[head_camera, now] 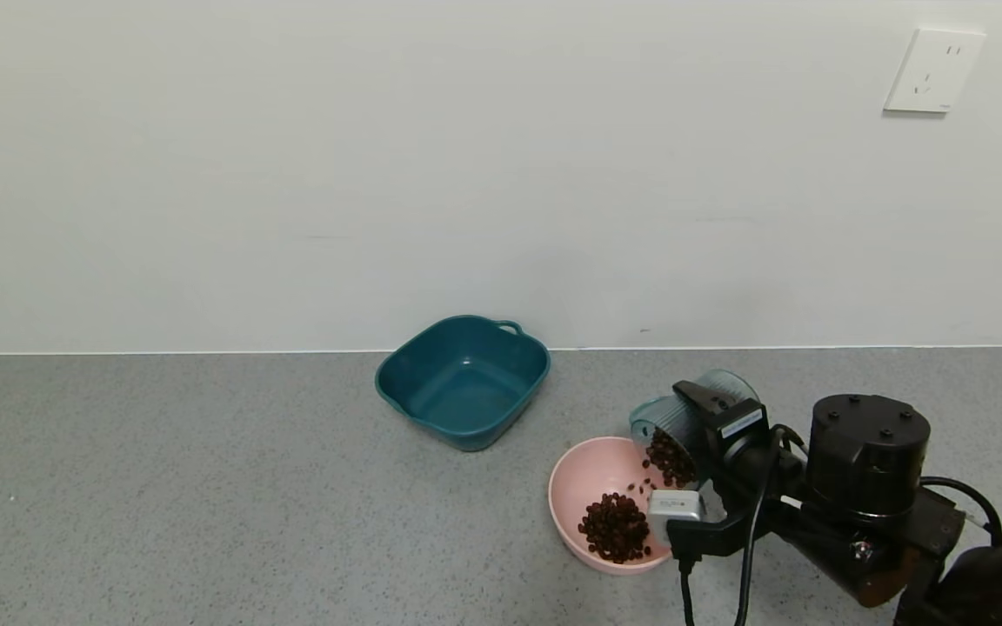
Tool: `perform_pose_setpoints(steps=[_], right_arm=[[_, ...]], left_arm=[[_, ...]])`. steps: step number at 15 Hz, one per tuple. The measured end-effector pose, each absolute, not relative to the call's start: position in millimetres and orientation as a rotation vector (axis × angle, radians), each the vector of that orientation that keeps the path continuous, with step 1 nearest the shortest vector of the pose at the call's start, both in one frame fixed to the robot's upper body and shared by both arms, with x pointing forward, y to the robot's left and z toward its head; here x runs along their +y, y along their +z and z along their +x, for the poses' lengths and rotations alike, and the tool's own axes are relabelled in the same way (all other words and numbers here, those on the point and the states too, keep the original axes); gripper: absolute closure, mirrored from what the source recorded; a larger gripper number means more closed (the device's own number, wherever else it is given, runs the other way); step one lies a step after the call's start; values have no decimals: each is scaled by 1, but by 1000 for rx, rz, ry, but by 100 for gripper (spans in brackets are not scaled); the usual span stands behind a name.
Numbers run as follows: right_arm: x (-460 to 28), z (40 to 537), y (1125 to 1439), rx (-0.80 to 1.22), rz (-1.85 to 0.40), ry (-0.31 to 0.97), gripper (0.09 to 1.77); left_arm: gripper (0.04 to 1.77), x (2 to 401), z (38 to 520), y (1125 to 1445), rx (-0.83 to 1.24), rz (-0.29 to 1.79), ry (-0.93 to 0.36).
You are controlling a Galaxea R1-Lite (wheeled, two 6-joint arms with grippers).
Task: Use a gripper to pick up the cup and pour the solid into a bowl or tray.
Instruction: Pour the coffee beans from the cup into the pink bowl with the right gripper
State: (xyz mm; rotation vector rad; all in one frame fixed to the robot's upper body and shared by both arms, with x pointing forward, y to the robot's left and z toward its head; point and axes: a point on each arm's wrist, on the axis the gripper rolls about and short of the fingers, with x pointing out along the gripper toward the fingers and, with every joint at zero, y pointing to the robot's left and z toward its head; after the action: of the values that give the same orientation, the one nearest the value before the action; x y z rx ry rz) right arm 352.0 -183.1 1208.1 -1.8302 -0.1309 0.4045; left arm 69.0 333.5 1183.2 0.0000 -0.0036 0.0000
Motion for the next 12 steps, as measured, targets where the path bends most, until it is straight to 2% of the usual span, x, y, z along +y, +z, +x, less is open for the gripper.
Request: perform_pose_setpoints(steps=[12], right_arm=[[-186,352,1209,-128,-1824,392,49]], left_arm=[[6,334,69,1183,-4,0,0]])
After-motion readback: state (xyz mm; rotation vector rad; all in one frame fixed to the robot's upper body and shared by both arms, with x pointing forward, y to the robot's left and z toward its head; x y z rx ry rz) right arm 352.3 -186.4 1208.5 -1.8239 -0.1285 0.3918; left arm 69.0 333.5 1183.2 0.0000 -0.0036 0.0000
